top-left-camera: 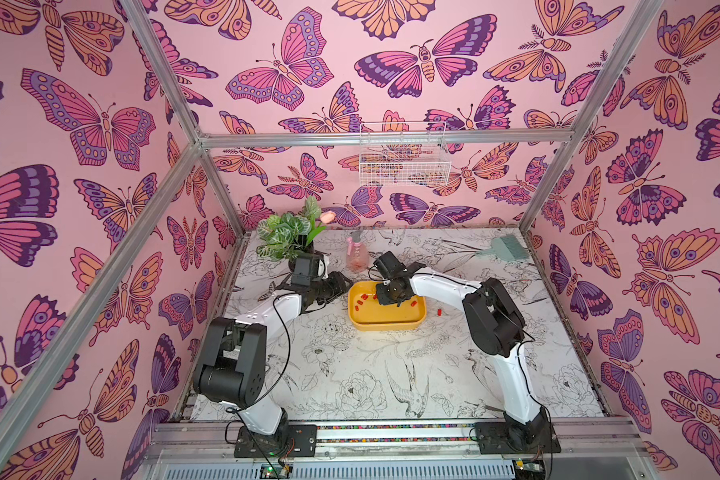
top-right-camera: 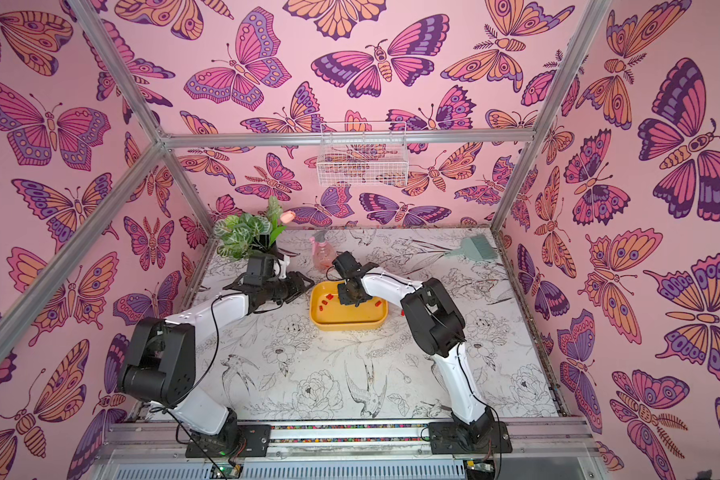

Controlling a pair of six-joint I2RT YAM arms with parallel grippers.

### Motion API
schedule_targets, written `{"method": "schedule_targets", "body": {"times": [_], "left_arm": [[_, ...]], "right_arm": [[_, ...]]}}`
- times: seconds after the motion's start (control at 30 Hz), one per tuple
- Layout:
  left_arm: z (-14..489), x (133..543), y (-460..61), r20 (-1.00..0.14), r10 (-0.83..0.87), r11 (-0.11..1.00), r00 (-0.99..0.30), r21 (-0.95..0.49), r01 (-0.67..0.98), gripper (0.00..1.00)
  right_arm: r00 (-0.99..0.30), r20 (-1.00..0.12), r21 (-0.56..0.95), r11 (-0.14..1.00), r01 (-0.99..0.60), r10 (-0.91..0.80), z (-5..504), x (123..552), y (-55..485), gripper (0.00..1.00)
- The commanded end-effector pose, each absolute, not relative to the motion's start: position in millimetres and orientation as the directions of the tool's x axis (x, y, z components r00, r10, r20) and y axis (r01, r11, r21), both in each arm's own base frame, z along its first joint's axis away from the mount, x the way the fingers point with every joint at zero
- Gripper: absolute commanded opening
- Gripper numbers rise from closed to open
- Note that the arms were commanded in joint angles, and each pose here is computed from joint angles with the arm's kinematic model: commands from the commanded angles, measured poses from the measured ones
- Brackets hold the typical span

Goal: Take the screw protection sleeves out of the storage box
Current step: Pick up the screw protection sleeve from the storage box.

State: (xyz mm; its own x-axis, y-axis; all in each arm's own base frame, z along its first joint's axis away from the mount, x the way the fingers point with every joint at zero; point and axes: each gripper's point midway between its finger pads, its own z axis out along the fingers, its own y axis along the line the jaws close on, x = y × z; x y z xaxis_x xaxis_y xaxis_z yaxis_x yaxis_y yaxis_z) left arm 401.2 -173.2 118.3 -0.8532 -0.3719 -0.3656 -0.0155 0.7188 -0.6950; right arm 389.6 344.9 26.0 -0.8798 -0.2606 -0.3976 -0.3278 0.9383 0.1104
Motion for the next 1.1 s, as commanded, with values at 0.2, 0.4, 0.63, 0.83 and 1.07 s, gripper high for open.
{"method": "schedule_targets", "body": {"times": [0.2,0.4,0.63,0.83,1.07], "left_arm": [[115.7,402.2,-173.8,-0.368,-0.358,0.732,-0.858,-0.681,-0.013,0.48],[116.2,402.3,-174.8,-0.367,-0.356,0.731,-0.859,-0.682,-0.011,0.49],[114.9,402.6,-175.1,-0.362,-0.357,0.730,-0.861,-0.683,-0.016,0.49],[114.9,402.6,-175.3,-0.360,-0.358,0.729,-0.861,-0.684,-0.017,0.49],[114.7,403.2,-176.1,-0.359,-0.356,0.728,-0.863,-0.685,-0.015,0.49]], "right_arm": [[-0.889,-0.381,0.096,0.946,-0.309,-0.252,21.6,397.2,345.3,0.25],[-0.894,-0.369,0.106,0.944,-0.311,-0.253,17.3,397.9,349.1,0.22],[-0.896,-0.362,0.101,0.945,-0.311,-0.257,18.0,396.6,347.0,0.15],[-0.892,-0.371,0.105,0.943,-0.315,-0.256,25.9,395.0,345.4,0.09],[-0.860,-0.449,0.151,0.928,-0.340,-0.242,65.3,392.5,347.0,0.08]]}}
